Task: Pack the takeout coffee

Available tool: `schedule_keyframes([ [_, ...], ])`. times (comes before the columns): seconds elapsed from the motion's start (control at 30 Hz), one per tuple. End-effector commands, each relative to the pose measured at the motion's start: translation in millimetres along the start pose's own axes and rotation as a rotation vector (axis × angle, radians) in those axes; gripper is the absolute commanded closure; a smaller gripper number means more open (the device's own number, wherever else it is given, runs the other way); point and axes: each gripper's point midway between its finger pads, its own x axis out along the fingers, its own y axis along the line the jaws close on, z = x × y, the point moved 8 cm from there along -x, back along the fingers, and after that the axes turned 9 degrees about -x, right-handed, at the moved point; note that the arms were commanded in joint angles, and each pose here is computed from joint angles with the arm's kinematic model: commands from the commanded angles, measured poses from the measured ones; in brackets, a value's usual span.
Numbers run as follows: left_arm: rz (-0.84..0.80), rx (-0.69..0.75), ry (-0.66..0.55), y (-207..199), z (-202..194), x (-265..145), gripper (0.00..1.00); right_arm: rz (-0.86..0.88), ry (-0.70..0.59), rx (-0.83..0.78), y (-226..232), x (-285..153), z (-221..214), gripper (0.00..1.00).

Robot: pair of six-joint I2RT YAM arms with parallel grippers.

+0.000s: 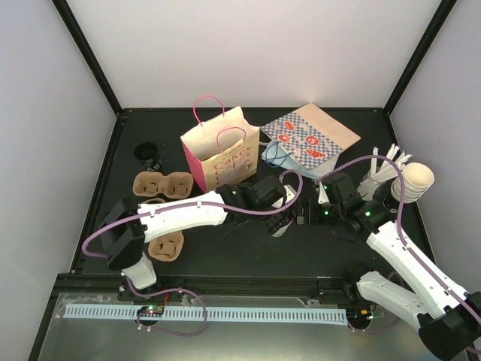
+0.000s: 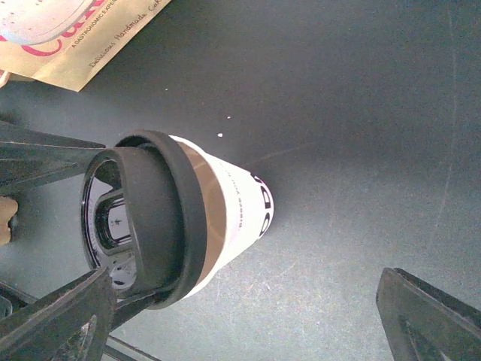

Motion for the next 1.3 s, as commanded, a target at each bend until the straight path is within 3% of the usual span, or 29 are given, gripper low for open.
schedule_keyframes([
  [0.0,0.014,0.025,0.015,-4,5,3,0.23,0.019,-0.008,0.001,0,2,1,0.03],
  [1.27,0.068,0.071,0.14,-8,-6,22,0.22,0.103,0.025,0.114,-24,15,-9,0.2],
])
